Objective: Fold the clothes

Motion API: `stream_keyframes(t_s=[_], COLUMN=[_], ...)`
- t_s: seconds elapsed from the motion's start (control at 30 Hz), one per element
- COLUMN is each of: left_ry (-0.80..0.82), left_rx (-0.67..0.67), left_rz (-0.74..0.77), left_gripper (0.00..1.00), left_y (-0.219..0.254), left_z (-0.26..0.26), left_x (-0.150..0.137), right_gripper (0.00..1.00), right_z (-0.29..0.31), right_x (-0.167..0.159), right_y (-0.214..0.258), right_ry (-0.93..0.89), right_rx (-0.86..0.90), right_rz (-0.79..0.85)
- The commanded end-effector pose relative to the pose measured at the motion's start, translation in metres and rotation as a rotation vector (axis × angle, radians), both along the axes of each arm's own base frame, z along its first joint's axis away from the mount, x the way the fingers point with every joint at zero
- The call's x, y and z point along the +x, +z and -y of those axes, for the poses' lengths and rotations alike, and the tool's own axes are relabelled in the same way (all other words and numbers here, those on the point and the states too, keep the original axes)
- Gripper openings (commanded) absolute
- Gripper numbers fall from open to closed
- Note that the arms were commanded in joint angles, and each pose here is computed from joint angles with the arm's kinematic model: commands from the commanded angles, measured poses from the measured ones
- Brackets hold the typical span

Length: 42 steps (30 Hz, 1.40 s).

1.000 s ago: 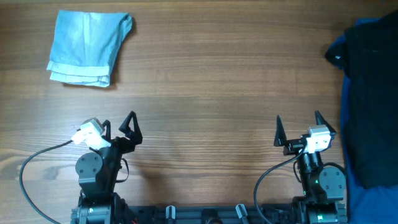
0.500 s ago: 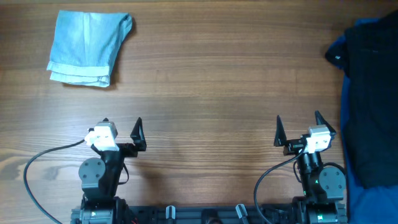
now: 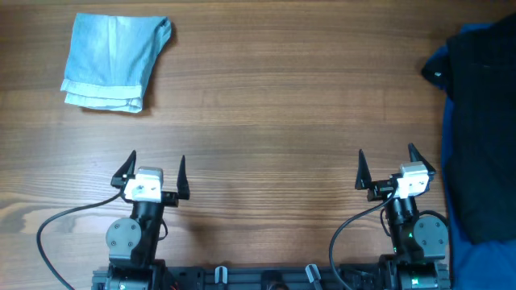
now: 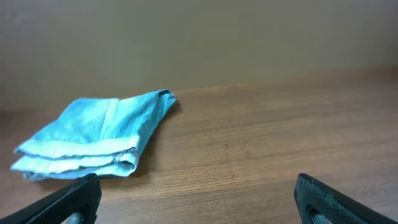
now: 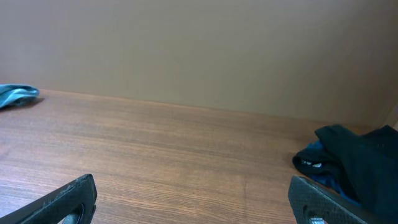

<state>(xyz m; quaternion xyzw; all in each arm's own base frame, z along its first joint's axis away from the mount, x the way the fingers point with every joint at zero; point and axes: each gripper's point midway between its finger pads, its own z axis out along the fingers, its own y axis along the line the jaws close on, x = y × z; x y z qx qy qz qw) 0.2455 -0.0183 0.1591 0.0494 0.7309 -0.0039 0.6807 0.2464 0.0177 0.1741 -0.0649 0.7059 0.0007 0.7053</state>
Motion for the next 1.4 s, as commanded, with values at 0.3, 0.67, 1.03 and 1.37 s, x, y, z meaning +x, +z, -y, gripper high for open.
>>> stream_keyframes(t_s=[0.3,0.67,1.03,1.37], left_ry=[0.138,0.138,0.138,0.138], left_rx=[-0.236,-0.236,-0.236,-0.236], left_rz=[0.016,0.015,0.015,0.015], left_gripper=[1.0,1.0,1.0,1.0], left_y=[0.0024,0.0022,0.0022,0.0022], left_z=[-0.0207,-0.0207,-0.0207,-0.0207], left_x=[0.0002,0.0003,0.0003,0.0003], right_gripper=[1.0,1.0,1.0,1.0], right_z=[0.0041,0.0041,0.0041,0.0041], right_x=[0.0,0.0,0.0,0.0], right_y=[0.0015,0.0015,0.0015,0.0015], right_ry=[-0.022,-0.022,-0.022,-0.022], right_rx=[0.014,0.014,0.015,0.014], right_rz=[0.007,0.007,0.007,0.007])
